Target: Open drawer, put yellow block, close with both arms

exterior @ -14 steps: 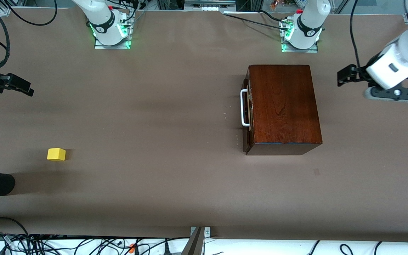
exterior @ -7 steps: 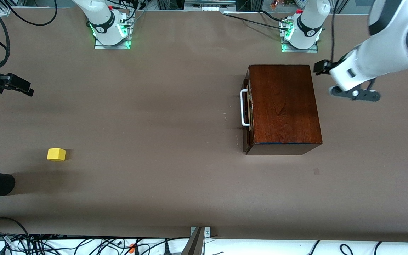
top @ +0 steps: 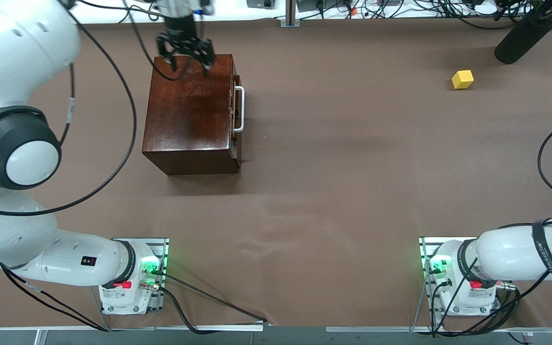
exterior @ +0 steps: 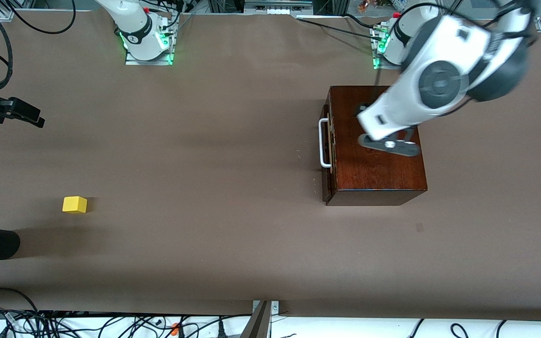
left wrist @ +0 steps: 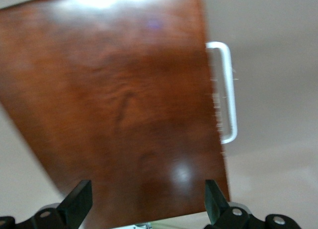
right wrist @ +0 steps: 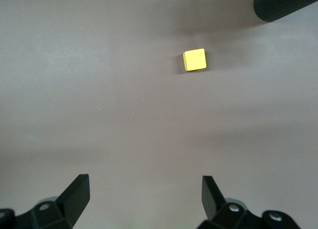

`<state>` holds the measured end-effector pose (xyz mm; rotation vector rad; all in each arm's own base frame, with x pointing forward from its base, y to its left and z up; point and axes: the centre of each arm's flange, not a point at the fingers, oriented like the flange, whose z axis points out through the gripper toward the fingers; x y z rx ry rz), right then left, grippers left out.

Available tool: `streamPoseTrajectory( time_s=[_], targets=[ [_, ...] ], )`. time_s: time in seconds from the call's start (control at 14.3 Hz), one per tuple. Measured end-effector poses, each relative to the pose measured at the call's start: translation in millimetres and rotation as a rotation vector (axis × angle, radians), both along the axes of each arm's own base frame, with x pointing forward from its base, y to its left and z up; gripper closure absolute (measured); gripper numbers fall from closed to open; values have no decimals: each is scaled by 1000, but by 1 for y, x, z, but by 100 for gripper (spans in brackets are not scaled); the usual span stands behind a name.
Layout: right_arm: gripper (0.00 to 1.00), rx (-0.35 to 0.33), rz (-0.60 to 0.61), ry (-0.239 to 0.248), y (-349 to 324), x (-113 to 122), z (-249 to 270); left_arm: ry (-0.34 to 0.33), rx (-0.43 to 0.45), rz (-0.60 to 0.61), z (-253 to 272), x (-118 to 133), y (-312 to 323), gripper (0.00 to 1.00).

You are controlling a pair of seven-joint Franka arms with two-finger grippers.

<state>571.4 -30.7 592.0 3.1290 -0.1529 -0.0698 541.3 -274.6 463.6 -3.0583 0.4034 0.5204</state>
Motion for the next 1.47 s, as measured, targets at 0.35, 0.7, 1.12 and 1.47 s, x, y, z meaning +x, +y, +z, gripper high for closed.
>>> streamPoseTrajectory(
  time_s=[0.35, 0.7, 1.12, 1.47],
  targets=[
    [0, 0, 0, 0, 0, 0, 0, -86, 46, -18, -52, -37, -114, 0],
    [0, 0, 0, 0, 0, 0, 0, -180, 132, 38, -116, -47, -140, 0],
    [0, 0, 0, 0, 0, 0, 0, -242, 105, 68, -151, -54, -141, 0],
    [0, 0, 0, 0, 0, 0, 0, -286, 133, 49, -154, -58, -144, 0]
  ],
)
